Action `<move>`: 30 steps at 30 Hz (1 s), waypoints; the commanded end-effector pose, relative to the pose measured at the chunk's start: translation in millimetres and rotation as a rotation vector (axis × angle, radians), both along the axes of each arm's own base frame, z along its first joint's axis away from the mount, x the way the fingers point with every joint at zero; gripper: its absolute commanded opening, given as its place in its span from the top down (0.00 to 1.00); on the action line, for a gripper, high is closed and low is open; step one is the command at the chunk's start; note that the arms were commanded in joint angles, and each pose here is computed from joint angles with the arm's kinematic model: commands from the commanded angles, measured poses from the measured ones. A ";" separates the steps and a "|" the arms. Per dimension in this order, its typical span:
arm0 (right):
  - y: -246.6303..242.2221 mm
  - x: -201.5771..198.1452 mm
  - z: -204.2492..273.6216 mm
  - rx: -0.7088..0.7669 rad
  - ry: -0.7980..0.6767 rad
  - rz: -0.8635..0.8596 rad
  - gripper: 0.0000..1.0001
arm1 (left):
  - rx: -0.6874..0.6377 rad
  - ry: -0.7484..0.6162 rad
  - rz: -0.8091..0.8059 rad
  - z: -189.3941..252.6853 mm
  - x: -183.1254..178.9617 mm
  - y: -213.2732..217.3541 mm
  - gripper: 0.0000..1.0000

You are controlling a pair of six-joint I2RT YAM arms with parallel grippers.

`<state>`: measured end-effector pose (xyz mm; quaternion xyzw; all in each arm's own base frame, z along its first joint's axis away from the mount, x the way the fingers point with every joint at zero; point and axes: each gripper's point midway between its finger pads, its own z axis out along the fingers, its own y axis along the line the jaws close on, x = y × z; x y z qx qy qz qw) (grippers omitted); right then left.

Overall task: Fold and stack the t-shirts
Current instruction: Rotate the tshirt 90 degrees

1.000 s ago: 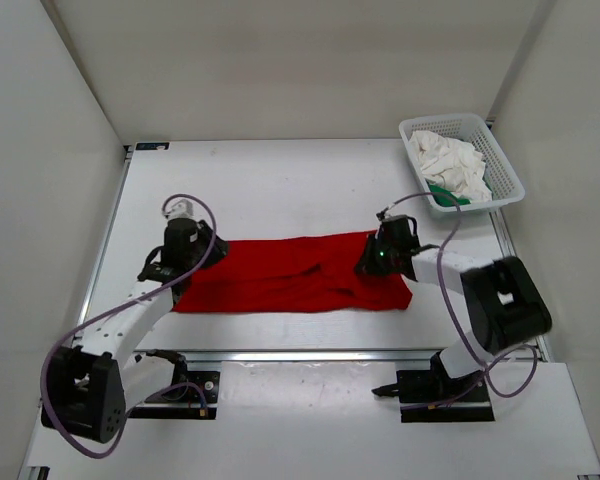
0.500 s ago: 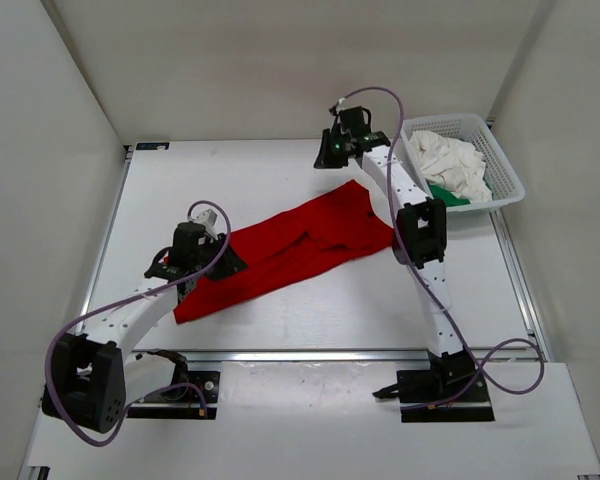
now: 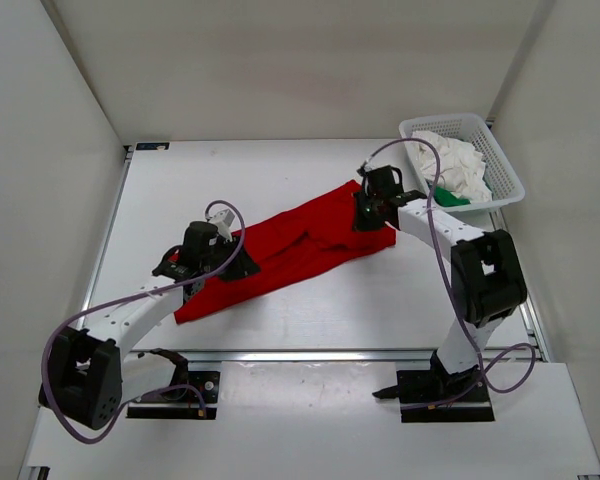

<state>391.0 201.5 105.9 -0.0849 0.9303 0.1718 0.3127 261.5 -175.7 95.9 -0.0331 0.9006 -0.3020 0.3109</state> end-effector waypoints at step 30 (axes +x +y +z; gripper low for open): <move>65.3 103.5 124.2 0.028 -0.086 0.118 0.82 | 0.020 -0.047 -0.032 29.1 18.1 1.3 0.65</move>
